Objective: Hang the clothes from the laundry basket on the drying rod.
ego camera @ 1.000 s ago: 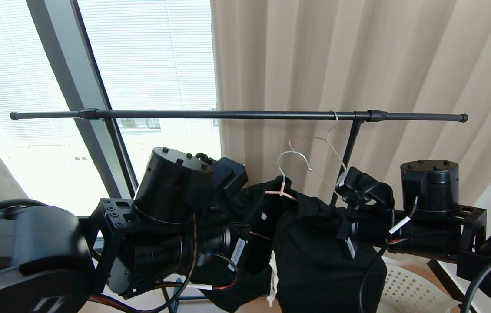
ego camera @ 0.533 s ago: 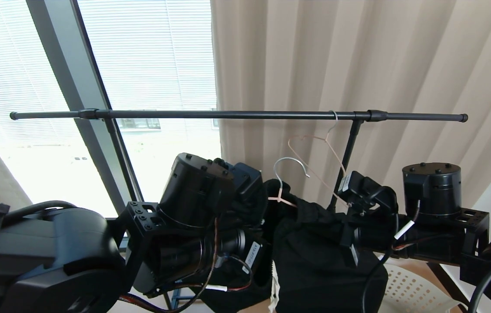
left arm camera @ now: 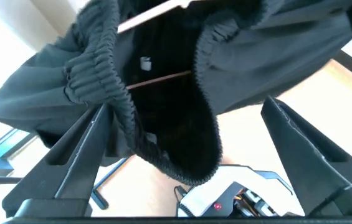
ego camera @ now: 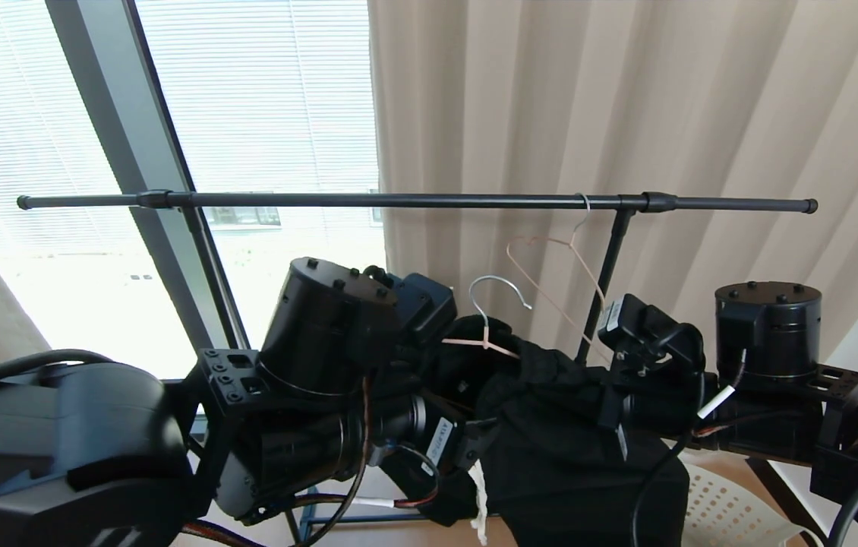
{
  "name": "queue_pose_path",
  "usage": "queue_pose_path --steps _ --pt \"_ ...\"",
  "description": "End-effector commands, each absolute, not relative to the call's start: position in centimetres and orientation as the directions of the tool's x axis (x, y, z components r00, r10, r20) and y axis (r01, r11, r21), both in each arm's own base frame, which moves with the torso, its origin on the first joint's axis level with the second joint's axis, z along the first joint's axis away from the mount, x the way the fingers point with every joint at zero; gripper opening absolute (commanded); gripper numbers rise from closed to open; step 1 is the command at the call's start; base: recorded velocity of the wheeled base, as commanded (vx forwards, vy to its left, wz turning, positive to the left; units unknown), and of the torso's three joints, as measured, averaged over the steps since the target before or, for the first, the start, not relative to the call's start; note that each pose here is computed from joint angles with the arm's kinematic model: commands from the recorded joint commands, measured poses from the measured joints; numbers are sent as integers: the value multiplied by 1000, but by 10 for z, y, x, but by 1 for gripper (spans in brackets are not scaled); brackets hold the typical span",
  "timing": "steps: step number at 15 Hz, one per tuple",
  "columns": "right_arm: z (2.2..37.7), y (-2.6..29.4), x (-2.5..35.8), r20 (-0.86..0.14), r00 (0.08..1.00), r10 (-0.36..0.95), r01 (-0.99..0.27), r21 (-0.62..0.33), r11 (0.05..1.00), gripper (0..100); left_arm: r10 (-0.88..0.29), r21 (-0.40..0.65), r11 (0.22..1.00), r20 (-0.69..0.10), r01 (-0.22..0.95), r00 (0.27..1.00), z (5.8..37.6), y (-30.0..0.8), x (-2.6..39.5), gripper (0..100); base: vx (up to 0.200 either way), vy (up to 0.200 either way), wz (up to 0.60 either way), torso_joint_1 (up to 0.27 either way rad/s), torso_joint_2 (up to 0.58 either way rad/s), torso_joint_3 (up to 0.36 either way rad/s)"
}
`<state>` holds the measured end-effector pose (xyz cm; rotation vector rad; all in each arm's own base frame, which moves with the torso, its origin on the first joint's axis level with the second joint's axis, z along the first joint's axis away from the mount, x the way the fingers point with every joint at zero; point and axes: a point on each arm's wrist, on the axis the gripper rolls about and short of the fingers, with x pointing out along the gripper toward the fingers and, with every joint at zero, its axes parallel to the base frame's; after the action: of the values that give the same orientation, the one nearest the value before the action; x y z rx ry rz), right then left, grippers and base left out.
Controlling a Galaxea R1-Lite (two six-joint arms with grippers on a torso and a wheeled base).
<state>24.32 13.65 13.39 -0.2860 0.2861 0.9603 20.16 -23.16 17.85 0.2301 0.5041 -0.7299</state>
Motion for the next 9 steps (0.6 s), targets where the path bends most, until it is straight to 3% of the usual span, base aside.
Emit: queue_pose_path --steps 1,9 --pt "131 136 243 -368 540 757 -834 -108 542 0 -599 18 732 -459 681 656 198 -218 192 100 0 0 0 0 0 0" --pt "130 131 244 -357 498 790 -859 -79 506 0 -591 20 744 -444 668 673 204 -199 183 100 0 0 0 0 0 0"
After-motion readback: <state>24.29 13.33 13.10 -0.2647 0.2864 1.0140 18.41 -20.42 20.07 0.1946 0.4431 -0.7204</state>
